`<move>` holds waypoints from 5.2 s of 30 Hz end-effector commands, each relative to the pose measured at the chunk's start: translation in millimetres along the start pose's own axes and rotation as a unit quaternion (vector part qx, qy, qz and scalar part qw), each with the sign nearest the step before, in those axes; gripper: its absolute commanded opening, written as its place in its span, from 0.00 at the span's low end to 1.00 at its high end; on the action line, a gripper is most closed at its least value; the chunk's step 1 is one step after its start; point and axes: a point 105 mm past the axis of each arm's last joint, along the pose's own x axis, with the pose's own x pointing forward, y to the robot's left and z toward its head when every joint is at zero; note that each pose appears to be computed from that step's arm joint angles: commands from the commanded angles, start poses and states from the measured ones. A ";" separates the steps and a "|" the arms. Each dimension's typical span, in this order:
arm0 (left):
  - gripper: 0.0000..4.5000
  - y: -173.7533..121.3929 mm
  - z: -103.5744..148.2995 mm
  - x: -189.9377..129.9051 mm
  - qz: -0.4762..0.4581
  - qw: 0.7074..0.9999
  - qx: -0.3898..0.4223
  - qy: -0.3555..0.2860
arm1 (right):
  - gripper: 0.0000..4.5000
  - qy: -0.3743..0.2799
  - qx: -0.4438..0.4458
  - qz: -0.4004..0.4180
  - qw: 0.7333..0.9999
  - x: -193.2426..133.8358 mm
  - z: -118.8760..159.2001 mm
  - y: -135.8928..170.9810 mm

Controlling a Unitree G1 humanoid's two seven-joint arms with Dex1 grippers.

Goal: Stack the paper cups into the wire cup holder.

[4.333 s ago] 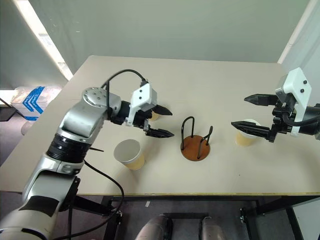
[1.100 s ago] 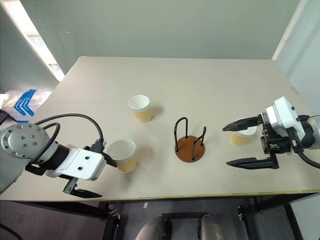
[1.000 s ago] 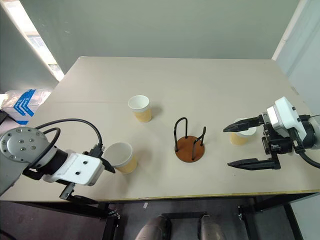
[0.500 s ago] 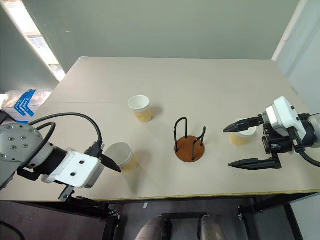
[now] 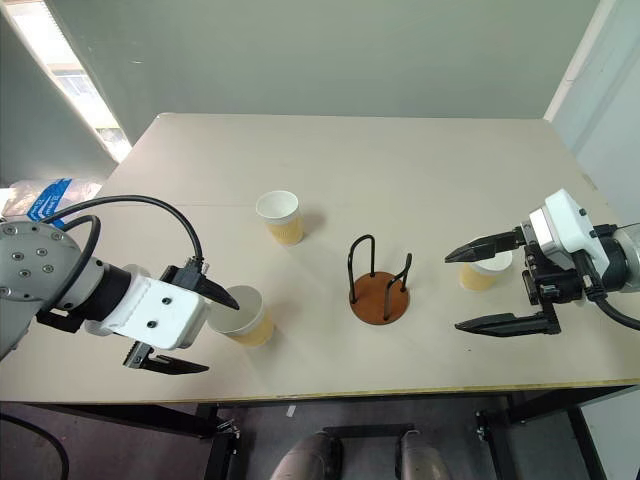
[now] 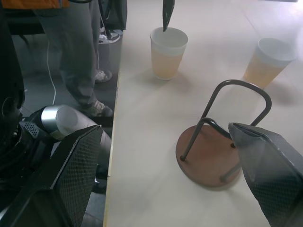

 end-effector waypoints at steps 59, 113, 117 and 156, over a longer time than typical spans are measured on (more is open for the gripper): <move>0.01 83.1 19.3 -16.6 0.053 0.985 0.005 -0.161 | 1.00 -0.025 0.010 -0.052 0.998 18.2 12.0 -42.2; 0.75 183.6 155.1 30.4 -0.002 0.942 0.145 -0.303 | 1.00 0.064 0.050 -0.285 0.955 -28.2 -8.6 -30.6; 0.82 190.8 142.9 3.4 0.026 0.930 0.082 -0.356 | 1.00 0.129 0.054 -0.298 0.944 -30.2 -26.1 -40.8; 0.83 100.0 13.1 -15.2 0.118 0.889 -0.229 -0.380 | 0.01 0.285 0.033 -0.099 0.953 -33.3 -91.8 -64.0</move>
